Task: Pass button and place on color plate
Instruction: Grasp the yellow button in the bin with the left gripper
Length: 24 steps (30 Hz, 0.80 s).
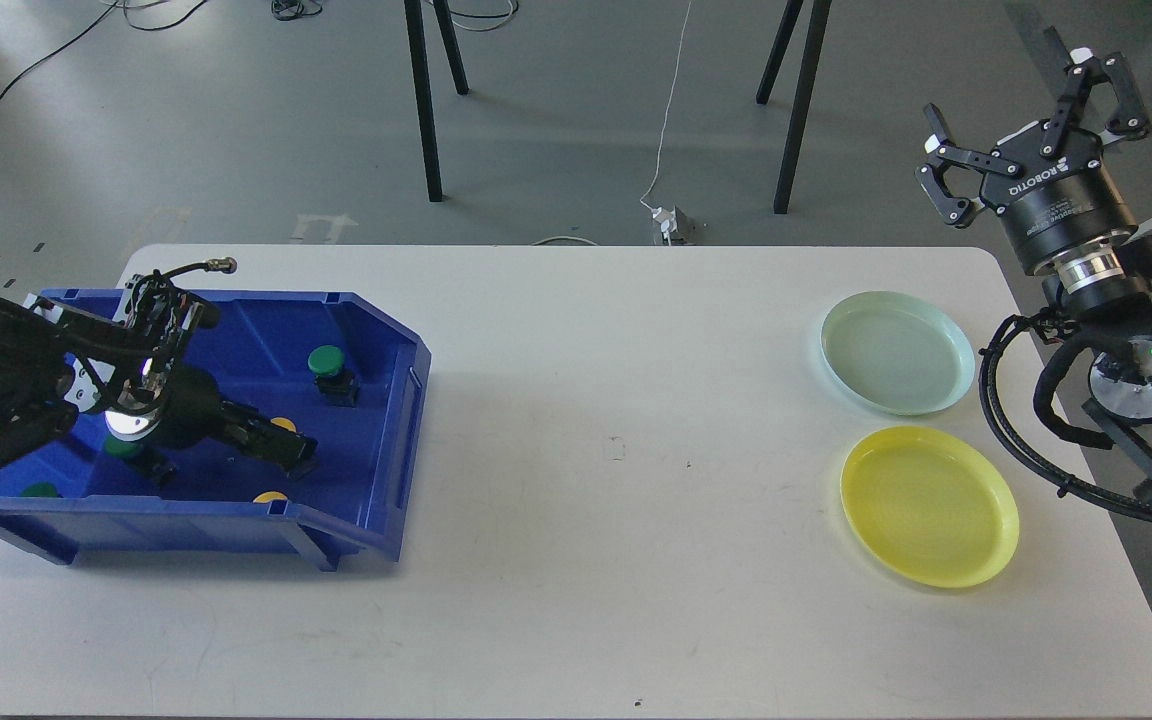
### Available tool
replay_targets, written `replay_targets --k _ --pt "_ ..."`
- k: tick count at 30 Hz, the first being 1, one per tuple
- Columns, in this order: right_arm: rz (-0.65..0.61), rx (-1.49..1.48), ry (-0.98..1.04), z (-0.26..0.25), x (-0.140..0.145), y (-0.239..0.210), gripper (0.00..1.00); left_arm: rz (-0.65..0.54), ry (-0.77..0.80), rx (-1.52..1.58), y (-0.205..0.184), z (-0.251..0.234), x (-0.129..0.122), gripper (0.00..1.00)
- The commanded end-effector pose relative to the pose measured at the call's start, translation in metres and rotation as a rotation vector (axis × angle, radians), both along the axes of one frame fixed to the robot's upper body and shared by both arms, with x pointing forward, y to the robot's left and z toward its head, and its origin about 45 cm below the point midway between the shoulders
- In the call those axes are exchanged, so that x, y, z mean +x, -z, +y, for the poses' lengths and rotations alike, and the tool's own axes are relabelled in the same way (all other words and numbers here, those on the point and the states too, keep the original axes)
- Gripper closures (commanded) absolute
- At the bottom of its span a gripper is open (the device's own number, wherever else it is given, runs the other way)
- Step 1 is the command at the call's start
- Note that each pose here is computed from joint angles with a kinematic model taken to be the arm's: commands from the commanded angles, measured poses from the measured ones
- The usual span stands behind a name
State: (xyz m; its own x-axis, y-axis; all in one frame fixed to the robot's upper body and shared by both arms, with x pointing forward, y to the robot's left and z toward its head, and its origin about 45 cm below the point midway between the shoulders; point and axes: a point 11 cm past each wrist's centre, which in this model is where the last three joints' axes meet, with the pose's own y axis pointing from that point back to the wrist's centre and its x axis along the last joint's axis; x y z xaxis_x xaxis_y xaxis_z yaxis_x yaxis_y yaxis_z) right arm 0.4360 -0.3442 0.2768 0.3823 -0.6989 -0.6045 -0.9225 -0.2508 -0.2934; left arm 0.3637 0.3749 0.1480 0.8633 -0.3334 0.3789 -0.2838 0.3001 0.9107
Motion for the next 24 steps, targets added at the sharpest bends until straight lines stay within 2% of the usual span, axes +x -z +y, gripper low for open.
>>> replay_targets --k 1,4,6,9,15,18,21,24 --pt "0.004 0.0 0.001 -0.0004 -0.001 0.0021 0.01 -0.009 0.004 -0.004 0.0013 -0.0005 -0.0002 0.07" --pt "0.009 0.001 0.002 -0.001 -0.0019 0.0041 0.01 -0.008 0.004 -0.003 0.0019 -0.0003 -0.0007 0.16" --pt "0.01 0.0 0.002 -0.0011 -0.0022 0.0048 0.01 -0.009 0.005 -0.003 0.0019 -0.0003 -0.0006 0.32" --pt "0.016 0.001 0.004 -0.0019 -0.0034 0.0074 0.01 -0.006 0.006 -0.001 0.0033 0.0002 -0.0018 0.44" --pt "0.021 -0.001 0.008 -0.0035 -0.0044 0.0095 0.01 -0.039 0.017 -0.009 0.0024 -0.0008 0.0008 0.5" --pt "0.022 0.0 0.009 -0.0039 -0.0046 0.0098 0.01 -0.043 0.019 -0.009 0.0028 -0.0008 0.0007 0.56" --pt "0.023 0.0 0.009 -0.0041 -0.005 0.0104 0.01 -0.043 0.019 -0.009 0.0028 -0.0008 0.0007 0.71" --pt "0.023 0.0 0.009 -0.0041 -0.005 0.0104 0.01 -0.045 0.017 -0.009 0.002 -0.0003 0.0012 0.74"
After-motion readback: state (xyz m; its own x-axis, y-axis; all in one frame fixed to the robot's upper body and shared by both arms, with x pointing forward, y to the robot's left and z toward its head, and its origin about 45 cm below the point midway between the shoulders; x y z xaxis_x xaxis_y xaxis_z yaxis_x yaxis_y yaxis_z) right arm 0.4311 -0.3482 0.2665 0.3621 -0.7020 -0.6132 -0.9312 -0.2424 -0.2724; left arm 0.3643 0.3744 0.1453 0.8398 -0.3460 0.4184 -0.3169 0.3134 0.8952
